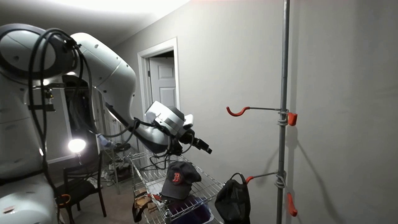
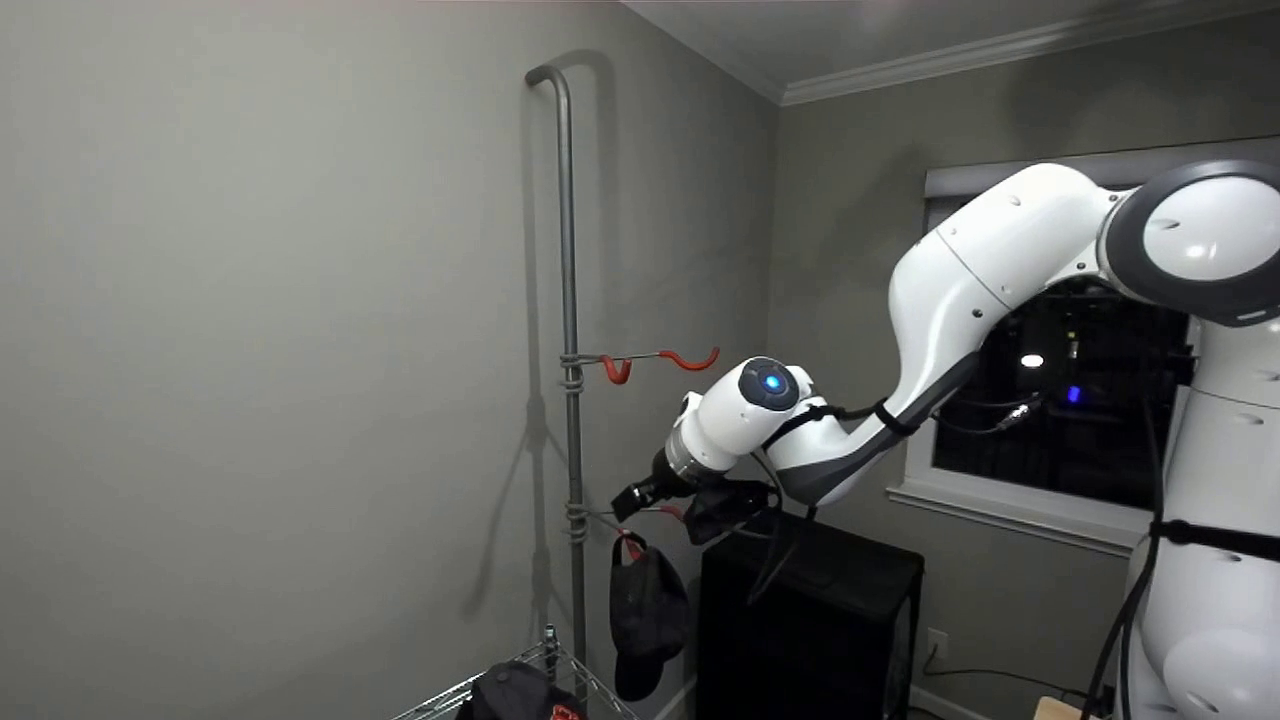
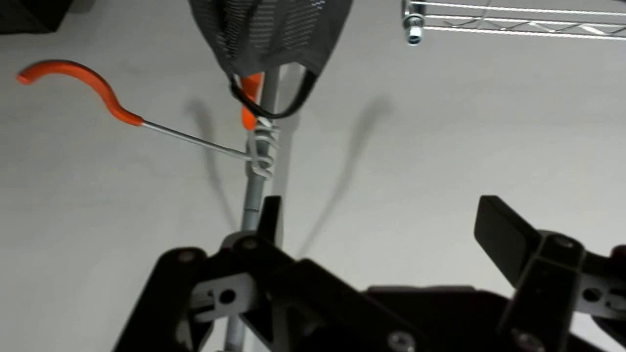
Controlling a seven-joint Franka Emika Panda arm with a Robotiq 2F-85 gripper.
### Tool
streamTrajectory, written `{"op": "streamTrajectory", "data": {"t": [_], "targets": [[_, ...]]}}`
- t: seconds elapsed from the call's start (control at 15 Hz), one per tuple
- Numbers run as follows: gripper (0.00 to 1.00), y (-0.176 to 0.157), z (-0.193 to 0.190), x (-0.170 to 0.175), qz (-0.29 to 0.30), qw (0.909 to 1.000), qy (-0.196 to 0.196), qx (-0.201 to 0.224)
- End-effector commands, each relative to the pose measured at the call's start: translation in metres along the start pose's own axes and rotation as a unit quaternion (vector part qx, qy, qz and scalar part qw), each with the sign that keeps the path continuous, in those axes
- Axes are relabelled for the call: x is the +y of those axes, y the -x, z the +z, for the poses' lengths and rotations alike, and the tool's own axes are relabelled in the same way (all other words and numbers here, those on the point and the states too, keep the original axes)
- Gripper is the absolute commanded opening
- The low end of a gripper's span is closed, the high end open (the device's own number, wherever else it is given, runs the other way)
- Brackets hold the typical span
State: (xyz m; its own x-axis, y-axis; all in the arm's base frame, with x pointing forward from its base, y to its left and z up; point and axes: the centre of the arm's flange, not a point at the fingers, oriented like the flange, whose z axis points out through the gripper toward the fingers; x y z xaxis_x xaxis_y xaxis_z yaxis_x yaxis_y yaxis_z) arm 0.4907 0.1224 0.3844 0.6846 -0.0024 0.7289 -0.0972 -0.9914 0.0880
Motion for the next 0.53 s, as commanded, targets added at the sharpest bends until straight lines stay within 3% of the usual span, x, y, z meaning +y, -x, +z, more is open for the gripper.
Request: {"op": "streamTrajectory", "data": {"t": [0.0,0.47], "targets": [[1.0,0.032,0.026,0.059,0.059,0.9981,0.015,-0.003],[1.0,0.061,0.06,0.137,0.098,0.9941,0.007,-0.046]]}}
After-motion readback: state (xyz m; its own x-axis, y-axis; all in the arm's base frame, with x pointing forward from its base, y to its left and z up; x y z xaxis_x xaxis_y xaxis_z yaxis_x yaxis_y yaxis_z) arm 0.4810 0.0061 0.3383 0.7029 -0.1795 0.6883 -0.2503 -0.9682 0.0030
